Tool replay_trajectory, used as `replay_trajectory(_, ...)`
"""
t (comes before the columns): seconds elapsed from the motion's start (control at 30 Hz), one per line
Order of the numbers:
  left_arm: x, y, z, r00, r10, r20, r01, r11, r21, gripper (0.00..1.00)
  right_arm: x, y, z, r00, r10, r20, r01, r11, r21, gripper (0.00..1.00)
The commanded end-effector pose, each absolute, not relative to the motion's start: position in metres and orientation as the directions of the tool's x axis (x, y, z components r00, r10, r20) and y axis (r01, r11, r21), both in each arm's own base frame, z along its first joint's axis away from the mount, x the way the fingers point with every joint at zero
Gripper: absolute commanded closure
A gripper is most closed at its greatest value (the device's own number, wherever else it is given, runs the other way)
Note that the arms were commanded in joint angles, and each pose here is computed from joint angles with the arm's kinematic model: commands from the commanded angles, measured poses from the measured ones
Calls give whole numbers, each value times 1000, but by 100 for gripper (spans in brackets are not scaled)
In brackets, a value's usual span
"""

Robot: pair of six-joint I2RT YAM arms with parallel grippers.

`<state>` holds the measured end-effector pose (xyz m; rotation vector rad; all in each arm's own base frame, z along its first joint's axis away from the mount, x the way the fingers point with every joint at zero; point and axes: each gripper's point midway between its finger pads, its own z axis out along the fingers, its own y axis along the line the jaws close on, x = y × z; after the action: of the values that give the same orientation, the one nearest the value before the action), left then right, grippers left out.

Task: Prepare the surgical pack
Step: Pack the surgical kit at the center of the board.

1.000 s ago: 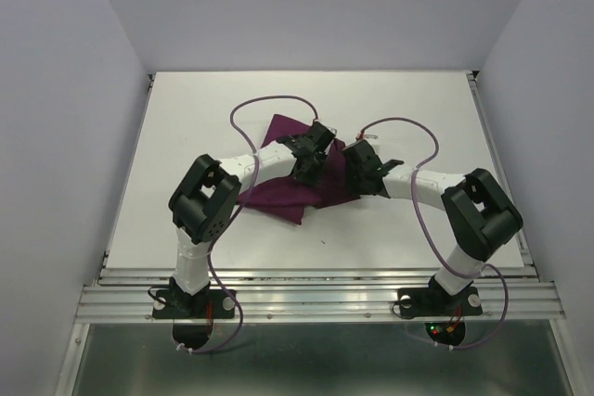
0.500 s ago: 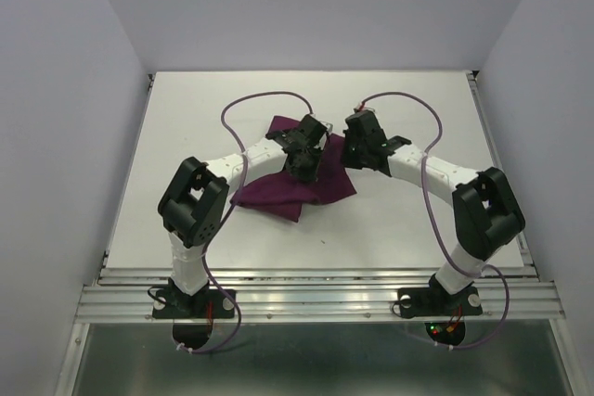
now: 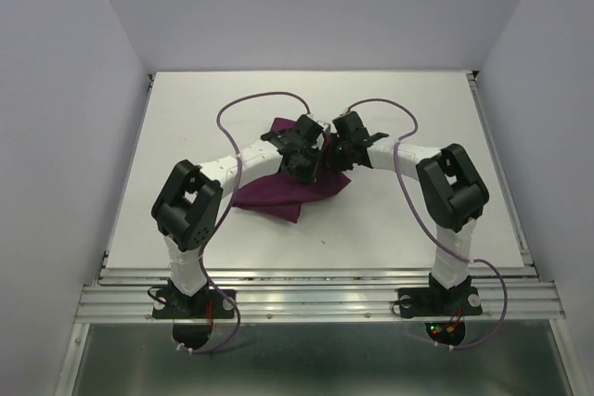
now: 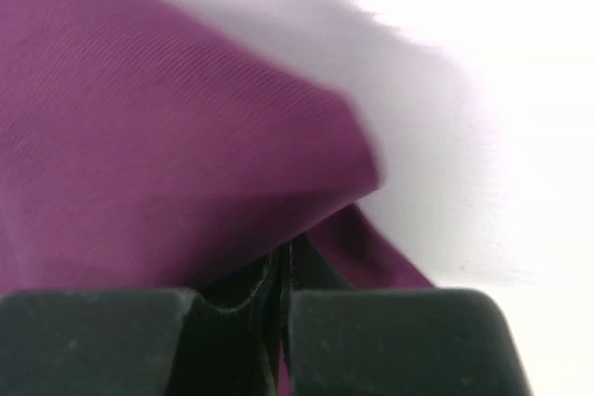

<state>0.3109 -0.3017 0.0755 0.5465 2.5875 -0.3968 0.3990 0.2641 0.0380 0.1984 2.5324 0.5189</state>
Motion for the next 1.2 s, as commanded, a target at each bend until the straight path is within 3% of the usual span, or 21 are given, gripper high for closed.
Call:
replay_trajectory(0.0,311,-316,126,-777,231,-585,467,835,-291,100,415,271,75,-794,308,-524,9,868,496,99)
replay_trajectory(0.3,322,-316,131,-783,175,-597,438,837,-329,100,377,260,114,-779,312,-543,-51,832,552,99)
replay_trajectory(0.6,332,-323,125,-798,149,-584,419,833,-361,100,328,270,136,-817,303,-491,-127,735,666,98)
replay_trajectory(1.17,341,-337,115,-812,150,-564,420,822,-386,100,257,345,126,-872,8,-489,-391,591,706,99)
